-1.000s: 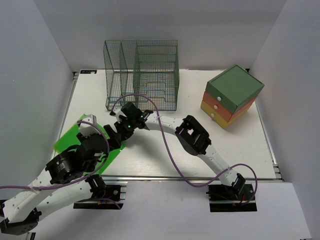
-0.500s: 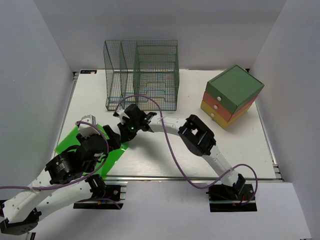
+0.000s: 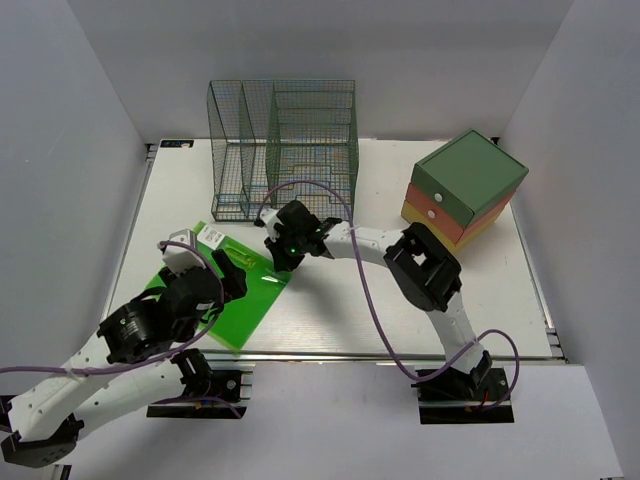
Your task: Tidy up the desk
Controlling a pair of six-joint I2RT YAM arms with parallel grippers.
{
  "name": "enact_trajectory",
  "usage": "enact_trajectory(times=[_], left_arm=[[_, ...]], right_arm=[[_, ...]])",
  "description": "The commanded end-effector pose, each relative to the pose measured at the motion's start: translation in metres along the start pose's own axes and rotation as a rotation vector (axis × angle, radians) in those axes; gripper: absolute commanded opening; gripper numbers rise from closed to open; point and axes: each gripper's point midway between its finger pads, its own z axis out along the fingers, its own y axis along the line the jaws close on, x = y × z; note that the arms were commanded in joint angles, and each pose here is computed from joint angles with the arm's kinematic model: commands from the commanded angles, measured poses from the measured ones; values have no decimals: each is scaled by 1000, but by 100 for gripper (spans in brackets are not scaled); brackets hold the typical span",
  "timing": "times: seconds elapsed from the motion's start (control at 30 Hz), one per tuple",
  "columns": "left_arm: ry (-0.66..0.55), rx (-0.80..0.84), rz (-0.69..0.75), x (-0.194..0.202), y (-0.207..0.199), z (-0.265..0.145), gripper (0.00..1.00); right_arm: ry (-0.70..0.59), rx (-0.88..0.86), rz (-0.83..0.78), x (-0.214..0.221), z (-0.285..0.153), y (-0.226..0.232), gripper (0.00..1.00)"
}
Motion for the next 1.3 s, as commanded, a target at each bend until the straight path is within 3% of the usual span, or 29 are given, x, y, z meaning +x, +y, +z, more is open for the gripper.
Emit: enact_trajectory(times=[0.0, 0.27, 0.53, 0.77, 0.8, 0.83, 0.93, 1.03, 1.27], left_arm=[[57, -37, -7, 17, -1, 8, 98], [210, 7, -22, 69, -20, 28, 98], [336, 45, -134, 124, -25, 42, 98], [360, -2, -254, 142, -19, 48, 97], [354, -4, -265, 140, -19, 47, 97], [357, -24, -275, 140, -15, 46, 97], [355, -67, -304, 140, -5, 42, 97], [388, -121, -294, 152, 7, 41, 97], [457, -167, -172, 165, -1, 49, 98]], right_arm=[[137, 120, -54, 47, -15, -33, 0], [182, 203, -86, 76, -54, -55, 0], [225, 238, -114, 111, -92, -68, 0], [190, 176, -109, 110, -106, -60, 0], [168, 170, -112, 104, -110, -57, 9], [163, 165, -111, 102, -111, -56, 24], [129, 161, -110, 91, -117, -53, 42], [89, 160, -111, 79, -122, -52, 51], [22, 147, -84, 60, -132, -51, 56]])
